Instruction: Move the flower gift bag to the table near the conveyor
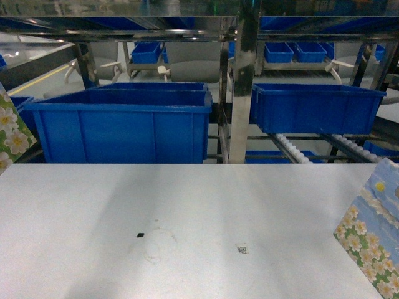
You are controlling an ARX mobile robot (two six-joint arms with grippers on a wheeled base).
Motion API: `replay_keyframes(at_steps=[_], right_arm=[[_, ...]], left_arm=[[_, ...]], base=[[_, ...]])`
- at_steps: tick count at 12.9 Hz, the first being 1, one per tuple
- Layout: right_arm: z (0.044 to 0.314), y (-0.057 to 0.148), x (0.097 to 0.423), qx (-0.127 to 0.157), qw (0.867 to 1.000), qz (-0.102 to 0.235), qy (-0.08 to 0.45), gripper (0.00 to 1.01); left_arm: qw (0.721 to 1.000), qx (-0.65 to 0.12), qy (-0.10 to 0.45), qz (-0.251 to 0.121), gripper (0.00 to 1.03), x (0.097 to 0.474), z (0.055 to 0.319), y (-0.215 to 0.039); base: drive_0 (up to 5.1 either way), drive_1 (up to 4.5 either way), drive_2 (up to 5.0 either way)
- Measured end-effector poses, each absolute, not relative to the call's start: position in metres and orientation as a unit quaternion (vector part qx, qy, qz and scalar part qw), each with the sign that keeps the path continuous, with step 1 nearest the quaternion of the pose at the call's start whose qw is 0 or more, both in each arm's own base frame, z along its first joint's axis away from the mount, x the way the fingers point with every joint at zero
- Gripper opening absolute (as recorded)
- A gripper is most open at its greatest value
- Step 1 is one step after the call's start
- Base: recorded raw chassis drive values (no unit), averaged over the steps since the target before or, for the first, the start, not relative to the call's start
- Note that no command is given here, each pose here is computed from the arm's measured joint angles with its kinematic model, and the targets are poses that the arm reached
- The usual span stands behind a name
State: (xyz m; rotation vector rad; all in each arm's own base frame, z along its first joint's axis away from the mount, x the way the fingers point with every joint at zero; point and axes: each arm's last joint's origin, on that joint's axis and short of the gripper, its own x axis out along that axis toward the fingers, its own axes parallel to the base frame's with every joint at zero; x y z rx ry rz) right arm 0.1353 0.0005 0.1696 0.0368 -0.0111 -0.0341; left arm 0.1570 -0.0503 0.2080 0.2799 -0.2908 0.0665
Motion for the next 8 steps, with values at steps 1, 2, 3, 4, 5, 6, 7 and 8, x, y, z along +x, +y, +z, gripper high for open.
replay_keyframes(at_steps=[1, 2, 3, 4, 5, 6, 7, 8], right_arm=[[0.170, 0.000, 0.135, 0.018, 1.000, -0.017, -0.005, 0.98], [0.170, 0.000, 0.135, 0.018, 1.000, -0.017, -0.006, 0.98], [0.170, 0.000, 0.135, 0.018, 1.000, -0.017, -0.006, 0.98], [0.170, 0.000, 0.135, 0.018, 1.000, -0.017, -0.006, 0.98], [0.170, 0.000, 0.135, 0.018, 1.000, -0.017, -0.006, 0.98], [0.170, 0.000, 0.135, 0.018, 1.000, -0.017, -0.006, 0.98], [0.170, 0.000, 0.135, 0.018, 1.000, -0.017, -0.006, 0.98], [0.170, 0.000, 0.135, 0.018, 1.000, -0.017, -0.006, 0.98]], left_arm=[[0.979, 0.139, -0.145, 0.033, 0.02, 0.157, 0.208, -0.050], [0.979, 0.139, -0.144, 0.033, 0.02, 0.157, 0.208, -0.050], [0.979, 0.139, -0.144, 0.033, 0.02, 0.157, 0.208, -0.050], [0.979, 0.139, -0.144, 0.033, 0.02, 0.157, 0.208, -0.050], [0.979, 0.139, -0.145, 0.033, 0.02, 0.157, 0.208, -0.050], [0.979, 0.137, -0.148, 0.034, 0.02, 0.157, 0.209, -0.051], [0.979, 0.124, -0.159, 0.040, 0.02, 0.159, 0.208, -0.057], [0.983, 0.136, -0.124, 0.026, 0.02, 0.169, 0.196, -0.071]], base=[[0.0, 0.00, 0.0], [0.0, 0.00, 0.0], [0.0, 0.00, 0.0], [0.0, 0.00, 0.0], [0.0, 0.00, 0.0], [0.0, 0.00, 0.0], [0.0, 0.00, 0.0], [0.0, 0.00, 0.0]])
